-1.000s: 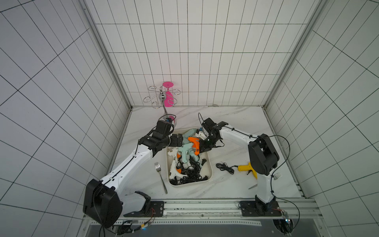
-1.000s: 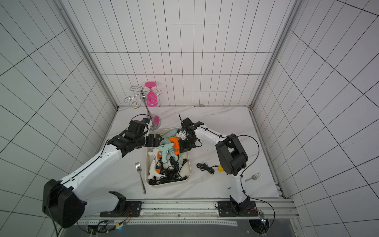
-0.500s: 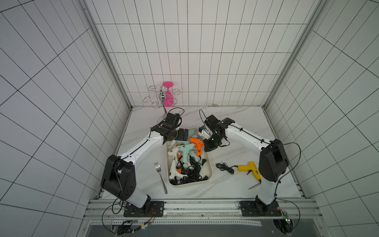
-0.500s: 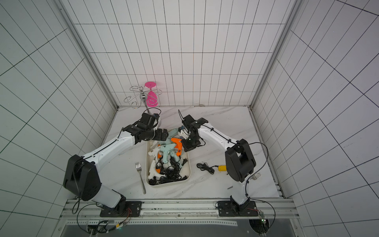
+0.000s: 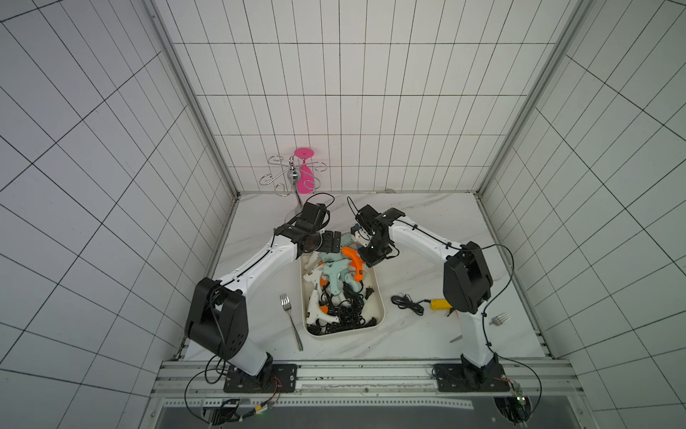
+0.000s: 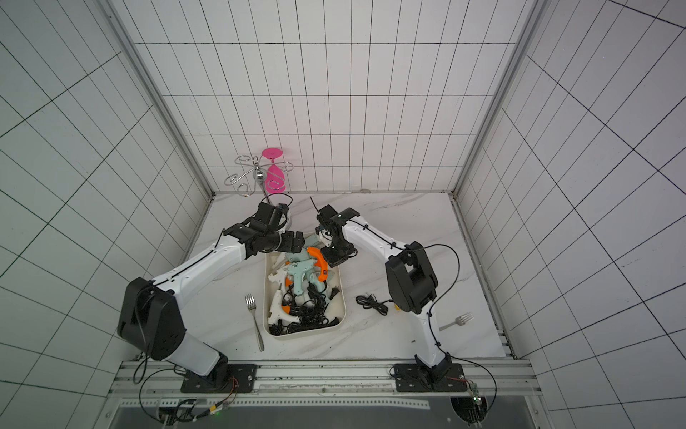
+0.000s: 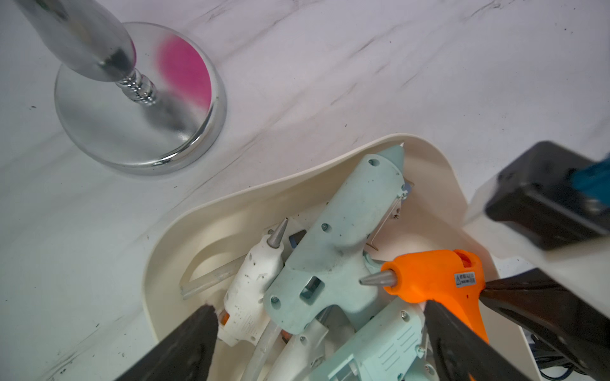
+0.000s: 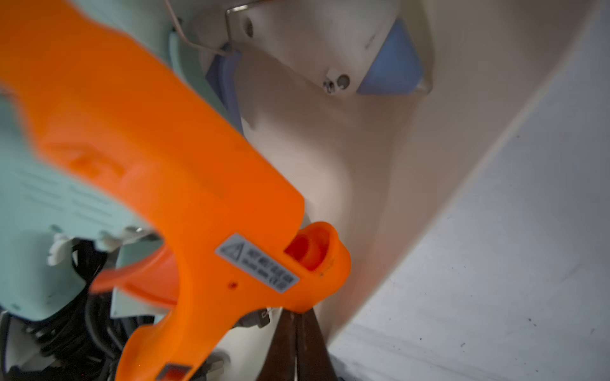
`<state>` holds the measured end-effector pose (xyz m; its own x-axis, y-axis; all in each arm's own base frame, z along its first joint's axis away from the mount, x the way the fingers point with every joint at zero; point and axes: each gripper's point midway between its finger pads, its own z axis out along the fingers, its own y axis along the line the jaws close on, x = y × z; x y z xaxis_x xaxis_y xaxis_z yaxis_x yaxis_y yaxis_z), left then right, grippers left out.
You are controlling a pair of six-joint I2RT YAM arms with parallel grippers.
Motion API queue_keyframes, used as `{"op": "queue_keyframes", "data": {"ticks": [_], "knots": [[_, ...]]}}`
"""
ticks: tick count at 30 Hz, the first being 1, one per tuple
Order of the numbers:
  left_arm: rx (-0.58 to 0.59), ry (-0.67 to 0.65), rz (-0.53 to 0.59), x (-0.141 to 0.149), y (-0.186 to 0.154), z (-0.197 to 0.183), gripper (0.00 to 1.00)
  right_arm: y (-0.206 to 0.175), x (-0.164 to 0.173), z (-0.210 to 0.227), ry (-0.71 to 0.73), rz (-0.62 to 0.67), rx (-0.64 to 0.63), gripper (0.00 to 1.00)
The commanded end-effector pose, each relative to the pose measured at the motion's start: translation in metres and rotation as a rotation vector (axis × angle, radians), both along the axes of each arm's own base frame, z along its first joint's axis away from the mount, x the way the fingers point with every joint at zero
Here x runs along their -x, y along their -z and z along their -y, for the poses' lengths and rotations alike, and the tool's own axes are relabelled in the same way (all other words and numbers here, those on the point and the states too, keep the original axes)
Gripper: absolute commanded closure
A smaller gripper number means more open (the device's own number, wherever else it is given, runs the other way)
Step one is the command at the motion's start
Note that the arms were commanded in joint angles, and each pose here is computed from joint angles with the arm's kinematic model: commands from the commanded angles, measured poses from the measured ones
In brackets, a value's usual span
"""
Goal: Put the hot melt glue gun into the storage box
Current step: Adjust the hot melt adhesive gun in the storage box.
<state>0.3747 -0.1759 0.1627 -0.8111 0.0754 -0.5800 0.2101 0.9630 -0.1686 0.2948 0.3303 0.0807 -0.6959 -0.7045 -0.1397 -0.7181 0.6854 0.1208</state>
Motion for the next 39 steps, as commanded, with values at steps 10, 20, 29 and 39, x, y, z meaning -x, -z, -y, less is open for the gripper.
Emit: {"op": "queue_keyframes", "data": {"ticks": [10, 20, 29, 39], "knots": [[-0.046, -0.017, -0.007, 0.017, 0.006, -0.016, 0.01, -0.011, 0.002, -0.013, -0.032, 0.13, 0.086, 0.92], [0.058, 0.083, -0.061, 0.008, 0.028, 0.022, 0.02, -0.062, 0.008, 0.015, 0.012, 0.19, -0.097, 0.74], [-0.018, 0.092, -0.187, 0.011, 0.097, 0.035, 0.09, 0.001, 0.052, -0.062, 0.002, -0.155, -0.474, 0.72], [-0.019, 0.047, -0.244, 0.039, 0.115, 0.03, 0.19, 0.029, 0.057, -0.007, 0.101, -0.07, -0.297, 0.81]]}}
